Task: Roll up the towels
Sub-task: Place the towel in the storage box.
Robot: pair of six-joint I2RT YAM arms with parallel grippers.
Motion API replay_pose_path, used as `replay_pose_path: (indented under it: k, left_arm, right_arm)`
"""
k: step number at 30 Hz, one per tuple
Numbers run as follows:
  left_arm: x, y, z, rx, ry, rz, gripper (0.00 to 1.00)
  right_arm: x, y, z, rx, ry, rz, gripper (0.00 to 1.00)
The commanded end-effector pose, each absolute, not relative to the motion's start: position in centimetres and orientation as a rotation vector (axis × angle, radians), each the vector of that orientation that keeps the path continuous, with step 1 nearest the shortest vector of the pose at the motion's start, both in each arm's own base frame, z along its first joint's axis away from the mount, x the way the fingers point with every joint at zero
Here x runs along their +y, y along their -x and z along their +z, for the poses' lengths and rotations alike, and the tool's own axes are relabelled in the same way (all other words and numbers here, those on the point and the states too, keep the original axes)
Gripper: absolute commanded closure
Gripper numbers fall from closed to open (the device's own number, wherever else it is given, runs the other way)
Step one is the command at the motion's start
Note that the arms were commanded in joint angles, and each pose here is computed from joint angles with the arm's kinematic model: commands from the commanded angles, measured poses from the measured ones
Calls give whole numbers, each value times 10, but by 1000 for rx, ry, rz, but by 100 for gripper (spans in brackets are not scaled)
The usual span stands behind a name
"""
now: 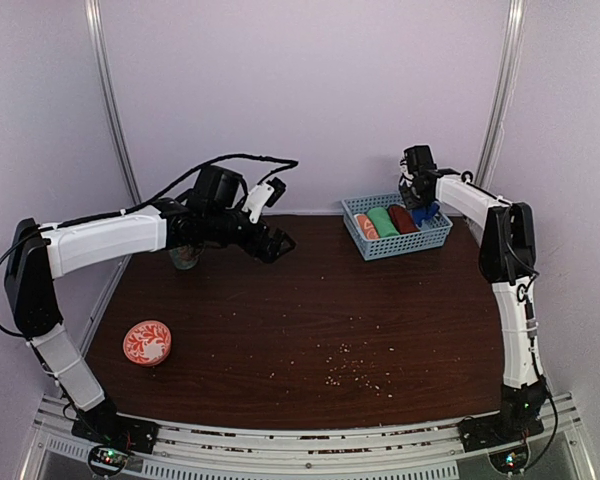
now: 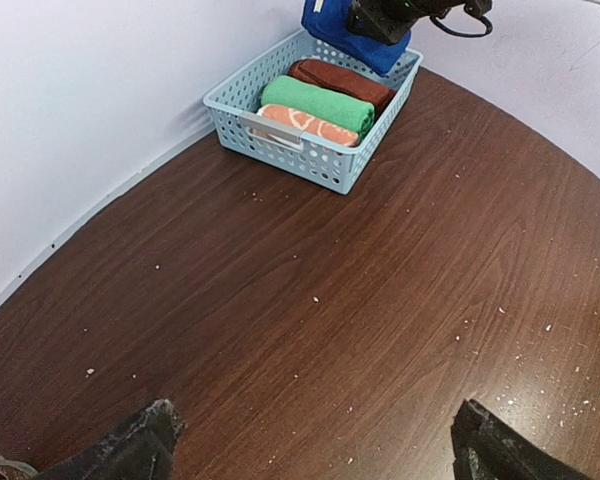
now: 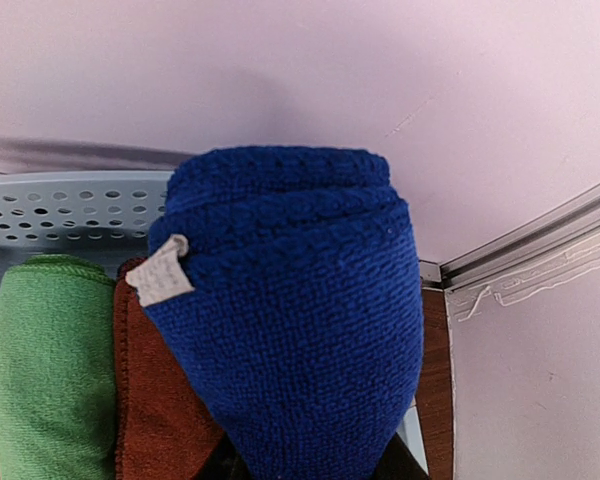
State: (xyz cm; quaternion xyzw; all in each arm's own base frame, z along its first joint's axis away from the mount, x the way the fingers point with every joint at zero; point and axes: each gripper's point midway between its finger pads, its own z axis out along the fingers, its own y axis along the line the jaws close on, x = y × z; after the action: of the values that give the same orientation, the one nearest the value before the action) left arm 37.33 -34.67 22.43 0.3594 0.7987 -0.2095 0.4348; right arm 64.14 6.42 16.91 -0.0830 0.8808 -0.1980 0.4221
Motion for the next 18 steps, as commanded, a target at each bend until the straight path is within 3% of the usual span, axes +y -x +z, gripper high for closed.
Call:
replay_pose_path:
  k: [1, 18]
  left_arm:
    - [-353, -372, 233, 1939, -910, -548, 2]
    - [-355, -372, 226, 1954, -921, -553, 2]
  right_arm:
    - [37, -652, 172, 2172, 160, -580, 100]
    - [36, -657, 77, 2339, 244, -461, 100]
